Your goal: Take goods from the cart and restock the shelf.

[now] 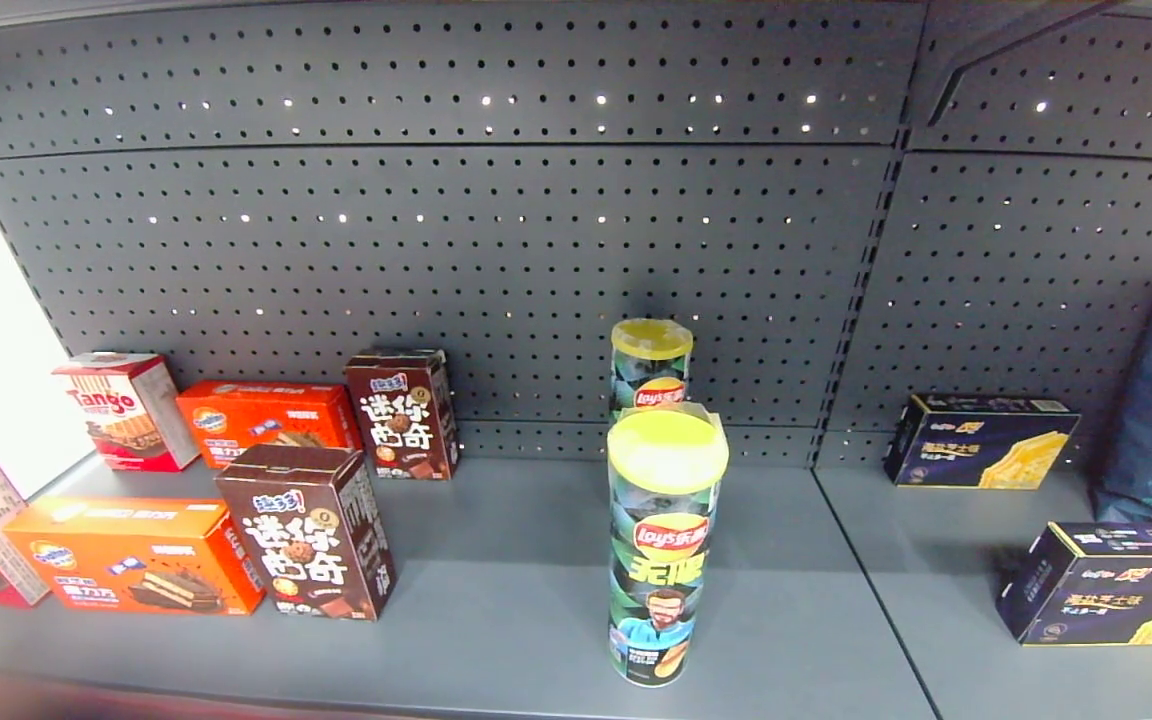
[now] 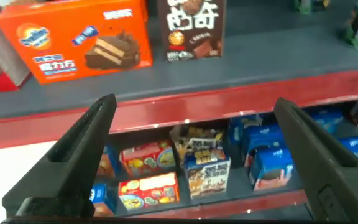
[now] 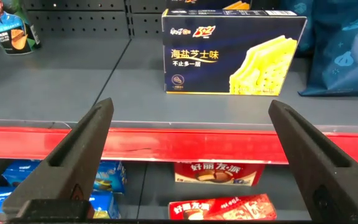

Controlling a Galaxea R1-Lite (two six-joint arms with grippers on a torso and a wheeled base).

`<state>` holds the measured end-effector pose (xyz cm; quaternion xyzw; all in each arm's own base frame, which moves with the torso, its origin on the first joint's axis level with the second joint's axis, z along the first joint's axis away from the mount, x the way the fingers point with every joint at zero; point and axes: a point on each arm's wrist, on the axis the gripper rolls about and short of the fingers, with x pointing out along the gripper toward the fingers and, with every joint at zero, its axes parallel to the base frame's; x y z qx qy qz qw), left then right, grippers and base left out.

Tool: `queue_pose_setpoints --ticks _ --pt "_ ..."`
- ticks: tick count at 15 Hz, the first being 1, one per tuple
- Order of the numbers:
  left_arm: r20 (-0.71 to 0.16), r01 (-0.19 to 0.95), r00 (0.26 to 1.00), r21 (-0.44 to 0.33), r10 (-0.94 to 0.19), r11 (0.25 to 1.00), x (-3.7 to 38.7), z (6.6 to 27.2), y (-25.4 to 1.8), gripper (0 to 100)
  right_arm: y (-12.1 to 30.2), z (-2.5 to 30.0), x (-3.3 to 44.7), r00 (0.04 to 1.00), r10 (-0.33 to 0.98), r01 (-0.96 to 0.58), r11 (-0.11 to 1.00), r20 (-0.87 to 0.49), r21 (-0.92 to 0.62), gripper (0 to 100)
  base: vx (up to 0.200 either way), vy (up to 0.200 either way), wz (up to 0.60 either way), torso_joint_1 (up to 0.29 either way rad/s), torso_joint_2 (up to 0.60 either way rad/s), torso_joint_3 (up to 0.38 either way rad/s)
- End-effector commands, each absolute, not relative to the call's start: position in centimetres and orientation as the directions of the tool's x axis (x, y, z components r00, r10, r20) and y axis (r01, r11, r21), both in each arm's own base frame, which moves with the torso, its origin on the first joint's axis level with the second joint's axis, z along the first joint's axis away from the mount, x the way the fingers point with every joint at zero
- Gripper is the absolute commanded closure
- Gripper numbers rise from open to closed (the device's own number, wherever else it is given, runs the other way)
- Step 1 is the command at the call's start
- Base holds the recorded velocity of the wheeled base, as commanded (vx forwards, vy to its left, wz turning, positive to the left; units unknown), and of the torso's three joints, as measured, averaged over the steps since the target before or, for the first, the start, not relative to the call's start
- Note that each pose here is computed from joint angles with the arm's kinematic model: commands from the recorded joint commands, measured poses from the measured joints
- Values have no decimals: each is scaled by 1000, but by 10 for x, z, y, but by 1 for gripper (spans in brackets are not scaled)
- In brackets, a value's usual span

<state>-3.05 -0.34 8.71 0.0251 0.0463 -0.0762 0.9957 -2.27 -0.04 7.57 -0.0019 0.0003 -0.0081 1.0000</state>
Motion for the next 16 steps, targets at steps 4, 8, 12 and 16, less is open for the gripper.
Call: queue_pose_setpoints --ticks 4,8,12,16 --pt "43 79 996 20 -80 997 -24 82 -2 0 0 76 -23 1000 -15 15 1000 -2 -5 0 0 0 0 0 0 0" --pt "71 -146 985 -130 156 981 -23 83 4 0 0 76 -23 1000 -15 15 1000 -2 -5 0 0 0 0 0 0 0" --pt "58 -139 988 -84 144 987 -23 81 3 0 0 76 -23 1000 -17 17 1000 -2 -5 0 0 0 0 0 0 0" --pt "45 159 984 199 -171 967 -23 80 -4 0 0 76 -23 1000 -15 15 1000 -2 -5 0 0 0 0 0 0 0"
